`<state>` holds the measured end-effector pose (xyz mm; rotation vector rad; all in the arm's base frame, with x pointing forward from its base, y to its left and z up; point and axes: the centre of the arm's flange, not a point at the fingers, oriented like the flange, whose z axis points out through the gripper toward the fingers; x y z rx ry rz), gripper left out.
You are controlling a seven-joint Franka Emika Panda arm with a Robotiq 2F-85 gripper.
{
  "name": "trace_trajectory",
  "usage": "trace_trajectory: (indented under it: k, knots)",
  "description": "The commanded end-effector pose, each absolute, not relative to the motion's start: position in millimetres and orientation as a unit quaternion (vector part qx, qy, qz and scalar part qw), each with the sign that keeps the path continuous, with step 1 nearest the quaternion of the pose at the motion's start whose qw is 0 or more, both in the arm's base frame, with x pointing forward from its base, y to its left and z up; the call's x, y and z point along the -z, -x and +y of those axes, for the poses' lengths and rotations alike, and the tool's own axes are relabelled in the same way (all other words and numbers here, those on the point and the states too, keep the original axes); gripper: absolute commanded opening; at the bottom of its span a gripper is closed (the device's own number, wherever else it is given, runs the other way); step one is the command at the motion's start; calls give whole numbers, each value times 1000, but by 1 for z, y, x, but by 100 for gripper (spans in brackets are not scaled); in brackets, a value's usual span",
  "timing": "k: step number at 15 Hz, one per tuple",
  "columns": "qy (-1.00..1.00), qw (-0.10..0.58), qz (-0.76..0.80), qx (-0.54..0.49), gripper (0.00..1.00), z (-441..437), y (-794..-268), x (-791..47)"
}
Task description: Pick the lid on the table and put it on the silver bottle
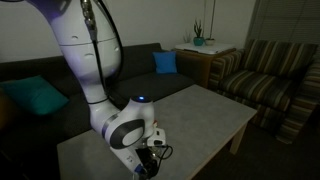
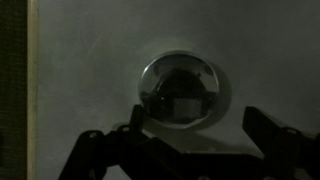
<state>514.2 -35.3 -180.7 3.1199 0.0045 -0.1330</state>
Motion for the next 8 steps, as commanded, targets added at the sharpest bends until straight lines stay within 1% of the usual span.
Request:
trace_trajectory:
  k: [1, 3, 8]
  knots:
    - [-996, 31, 6, 80, 100, -73, -484, 214]
    - [-995, 34, 12, 93, 100, -72, -475, 218]
    - [-991, 41, 34, 124, 100, -86, -482, 221]
